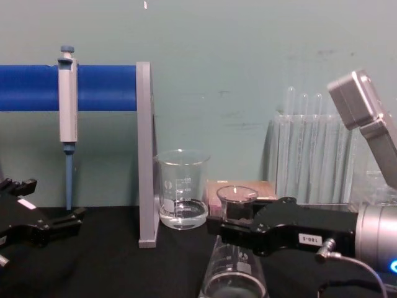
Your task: Grasp the erlenmeyer flask with one hand, shake it three times, then place it back.
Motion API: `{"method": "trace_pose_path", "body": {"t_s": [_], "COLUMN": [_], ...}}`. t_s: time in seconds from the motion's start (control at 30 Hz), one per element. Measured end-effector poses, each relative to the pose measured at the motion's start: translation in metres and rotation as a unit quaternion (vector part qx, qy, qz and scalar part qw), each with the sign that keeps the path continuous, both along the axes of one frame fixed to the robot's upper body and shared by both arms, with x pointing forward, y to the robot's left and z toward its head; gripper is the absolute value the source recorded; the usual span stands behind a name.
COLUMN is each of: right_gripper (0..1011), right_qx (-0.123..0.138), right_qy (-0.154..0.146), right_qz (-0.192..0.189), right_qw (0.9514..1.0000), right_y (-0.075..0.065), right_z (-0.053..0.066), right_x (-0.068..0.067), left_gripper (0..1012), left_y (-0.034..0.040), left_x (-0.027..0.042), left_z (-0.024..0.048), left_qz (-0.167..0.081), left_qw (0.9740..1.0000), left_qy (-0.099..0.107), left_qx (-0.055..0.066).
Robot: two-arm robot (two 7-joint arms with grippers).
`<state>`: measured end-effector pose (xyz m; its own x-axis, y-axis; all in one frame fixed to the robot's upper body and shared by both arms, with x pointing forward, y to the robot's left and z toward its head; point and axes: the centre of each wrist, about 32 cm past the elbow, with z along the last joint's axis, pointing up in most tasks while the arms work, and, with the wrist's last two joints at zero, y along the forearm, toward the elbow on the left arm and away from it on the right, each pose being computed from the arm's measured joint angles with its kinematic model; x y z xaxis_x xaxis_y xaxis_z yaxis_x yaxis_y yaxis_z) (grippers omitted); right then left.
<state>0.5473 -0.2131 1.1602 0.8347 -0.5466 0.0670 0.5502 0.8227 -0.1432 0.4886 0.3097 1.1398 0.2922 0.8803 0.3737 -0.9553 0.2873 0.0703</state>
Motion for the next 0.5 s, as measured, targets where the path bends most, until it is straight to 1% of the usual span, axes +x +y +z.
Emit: {"method": "trace_pose_path", "body": {"t_s": [0.2,0.33,0.43,0.5], "right_gripper": [453,453,453,453], "right_qx": [0.002,0.008,0.011,0.011], "right_qy": [0.001,-0.002,-0.007,-0.009], "right_qz": [0.0,-0.002,-0.007,-0.01], "right_qw": [1.0,1.0,0.9999,0.9998], "right_y": [0.0,-0.001,-0.001,-0.001], "right_z": [0.0,0.002,0.007,0.013], "right_x": [0.0,-0.001,-0.001,-0.002], "left_gripper": [1001,1001,1001,1001], "left_y": [0.0,0.0,0.0,0.0], "left_x": [0.0,0.0,0.0,0.0], "left_z": [0.0,0.0,0.0,0.0], "left_qz": [0.0,0.0,0.0,0.0], "left_qw": [1.0,1.0,1.0,1.0], "left_qy": [0.0,0.0,0.0,0.0], "left_qx": [0.0,0.0,0.0,0.0]}}
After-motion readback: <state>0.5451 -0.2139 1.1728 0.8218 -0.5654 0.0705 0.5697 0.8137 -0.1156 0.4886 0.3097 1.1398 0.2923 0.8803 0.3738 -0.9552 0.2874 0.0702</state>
